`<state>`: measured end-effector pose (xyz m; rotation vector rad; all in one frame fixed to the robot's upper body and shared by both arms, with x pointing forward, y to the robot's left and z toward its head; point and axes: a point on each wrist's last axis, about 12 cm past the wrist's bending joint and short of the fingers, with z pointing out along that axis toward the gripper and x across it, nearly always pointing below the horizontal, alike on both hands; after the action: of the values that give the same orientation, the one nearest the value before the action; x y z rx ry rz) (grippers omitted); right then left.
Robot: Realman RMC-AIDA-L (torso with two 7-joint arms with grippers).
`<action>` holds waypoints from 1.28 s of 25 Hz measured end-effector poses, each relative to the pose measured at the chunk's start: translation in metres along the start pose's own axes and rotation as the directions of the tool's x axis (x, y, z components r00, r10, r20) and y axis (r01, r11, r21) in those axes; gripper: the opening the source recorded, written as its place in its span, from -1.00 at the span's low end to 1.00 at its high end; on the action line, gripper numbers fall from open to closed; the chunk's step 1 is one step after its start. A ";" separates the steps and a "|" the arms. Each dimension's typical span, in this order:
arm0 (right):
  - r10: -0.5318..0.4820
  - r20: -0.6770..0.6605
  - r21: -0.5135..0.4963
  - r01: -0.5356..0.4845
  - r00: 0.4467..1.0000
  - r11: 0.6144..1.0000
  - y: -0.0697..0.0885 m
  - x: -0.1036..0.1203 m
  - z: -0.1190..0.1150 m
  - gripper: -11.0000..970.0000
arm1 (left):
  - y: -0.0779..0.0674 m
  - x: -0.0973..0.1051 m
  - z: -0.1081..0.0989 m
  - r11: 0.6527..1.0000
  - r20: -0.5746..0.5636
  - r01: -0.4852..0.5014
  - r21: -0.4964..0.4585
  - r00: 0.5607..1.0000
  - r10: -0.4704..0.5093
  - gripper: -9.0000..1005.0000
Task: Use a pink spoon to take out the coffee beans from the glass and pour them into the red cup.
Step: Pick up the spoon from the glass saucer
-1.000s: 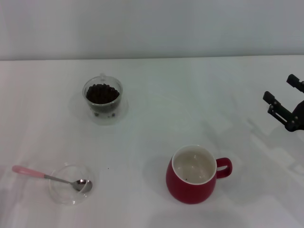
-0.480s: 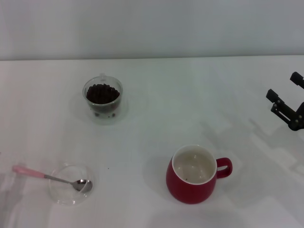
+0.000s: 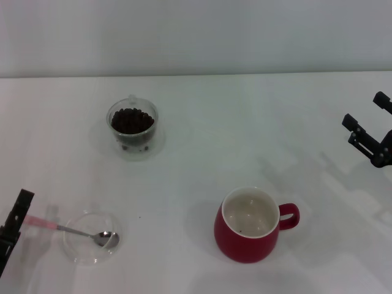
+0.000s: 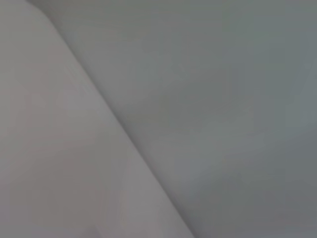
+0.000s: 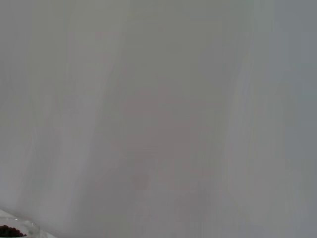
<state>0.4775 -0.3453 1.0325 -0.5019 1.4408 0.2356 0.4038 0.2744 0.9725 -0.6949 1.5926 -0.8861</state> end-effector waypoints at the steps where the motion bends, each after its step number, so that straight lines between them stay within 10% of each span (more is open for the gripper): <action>1: 0.001 0.000 0.000 -0.001 1.000 1.000 0.000 0.000 0.000 0.53 | 0.001 0.001 0.000 1.000 -0.003 0.000 -0.005 1.000 -0.001 0.77; 32: 0.023 -0.010 0.008 -0.023 1.000 1.000 0.007 0.004 -0.005 0.53 | -0.007 0.012 0.010 0.999 -0.108 -0.013 0.044 0.994 0.018 0.75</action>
<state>0.4703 -0.3422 1.0269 -0.4812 1.4570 0.2462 0.4109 0.2592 0.9711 -0.6116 1.6675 -0.9579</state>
